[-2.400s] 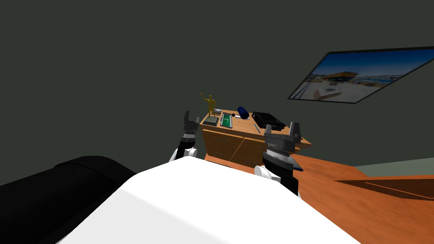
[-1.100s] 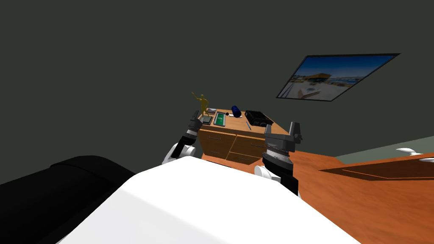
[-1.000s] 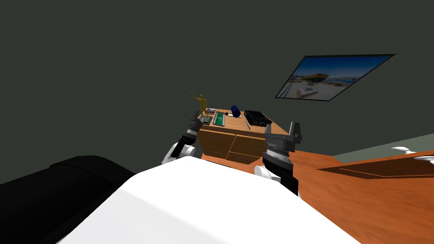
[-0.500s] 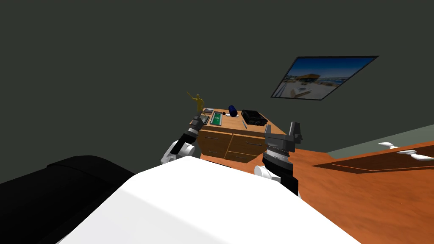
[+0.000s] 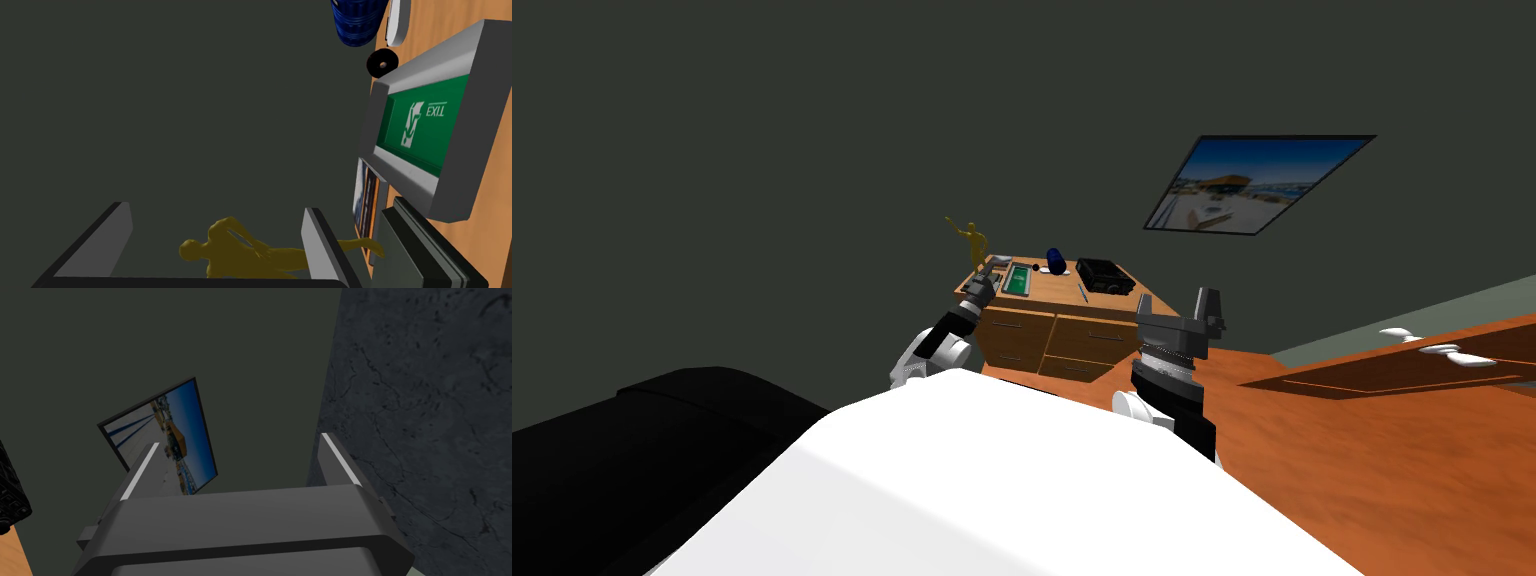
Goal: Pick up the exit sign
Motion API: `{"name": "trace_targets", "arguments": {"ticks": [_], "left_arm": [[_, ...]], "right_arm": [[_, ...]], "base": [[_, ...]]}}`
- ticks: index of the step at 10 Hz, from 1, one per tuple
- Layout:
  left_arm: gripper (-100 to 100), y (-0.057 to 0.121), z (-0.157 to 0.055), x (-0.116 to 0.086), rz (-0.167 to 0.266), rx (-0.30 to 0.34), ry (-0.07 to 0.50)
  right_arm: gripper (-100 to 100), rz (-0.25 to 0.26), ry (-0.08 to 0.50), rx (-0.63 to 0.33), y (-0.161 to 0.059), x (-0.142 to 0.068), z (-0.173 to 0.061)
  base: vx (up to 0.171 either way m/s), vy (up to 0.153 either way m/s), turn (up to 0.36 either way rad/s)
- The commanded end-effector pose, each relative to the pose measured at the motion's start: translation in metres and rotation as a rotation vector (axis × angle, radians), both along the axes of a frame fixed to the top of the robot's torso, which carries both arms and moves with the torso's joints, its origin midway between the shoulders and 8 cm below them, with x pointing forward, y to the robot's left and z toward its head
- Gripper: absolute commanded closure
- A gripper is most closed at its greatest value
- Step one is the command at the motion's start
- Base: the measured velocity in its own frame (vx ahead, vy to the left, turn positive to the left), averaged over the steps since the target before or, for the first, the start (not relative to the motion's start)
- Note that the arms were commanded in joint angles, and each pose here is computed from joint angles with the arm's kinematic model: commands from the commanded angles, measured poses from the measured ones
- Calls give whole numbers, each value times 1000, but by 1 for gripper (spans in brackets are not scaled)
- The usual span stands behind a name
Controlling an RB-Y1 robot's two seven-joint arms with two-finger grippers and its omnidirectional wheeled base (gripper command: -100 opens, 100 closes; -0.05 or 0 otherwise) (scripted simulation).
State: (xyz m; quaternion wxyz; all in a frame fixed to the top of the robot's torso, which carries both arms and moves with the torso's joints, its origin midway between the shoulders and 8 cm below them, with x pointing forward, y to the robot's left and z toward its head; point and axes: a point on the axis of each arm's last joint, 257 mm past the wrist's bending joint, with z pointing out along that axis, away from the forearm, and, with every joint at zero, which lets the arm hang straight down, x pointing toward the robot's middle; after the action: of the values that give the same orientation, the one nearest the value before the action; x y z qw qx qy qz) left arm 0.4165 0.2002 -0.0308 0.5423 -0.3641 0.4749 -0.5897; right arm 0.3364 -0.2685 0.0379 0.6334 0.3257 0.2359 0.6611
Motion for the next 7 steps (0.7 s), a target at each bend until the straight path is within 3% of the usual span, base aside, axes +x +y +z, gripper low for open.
{"name": "trace_targets", "arguments": {"ticks": [1, 7], "left_arm": [[-100, 0, -6, 3, 3, 6, 29], [-100, -5, -21, 11, -13, 58, 125]], "right_arm": [[0, 0, 0, 0, 0, 0, 0], [0, 0, 0, 0, 0, 0, 0]], "base": [[7, -17, 3], [3, -32, -34]]}}
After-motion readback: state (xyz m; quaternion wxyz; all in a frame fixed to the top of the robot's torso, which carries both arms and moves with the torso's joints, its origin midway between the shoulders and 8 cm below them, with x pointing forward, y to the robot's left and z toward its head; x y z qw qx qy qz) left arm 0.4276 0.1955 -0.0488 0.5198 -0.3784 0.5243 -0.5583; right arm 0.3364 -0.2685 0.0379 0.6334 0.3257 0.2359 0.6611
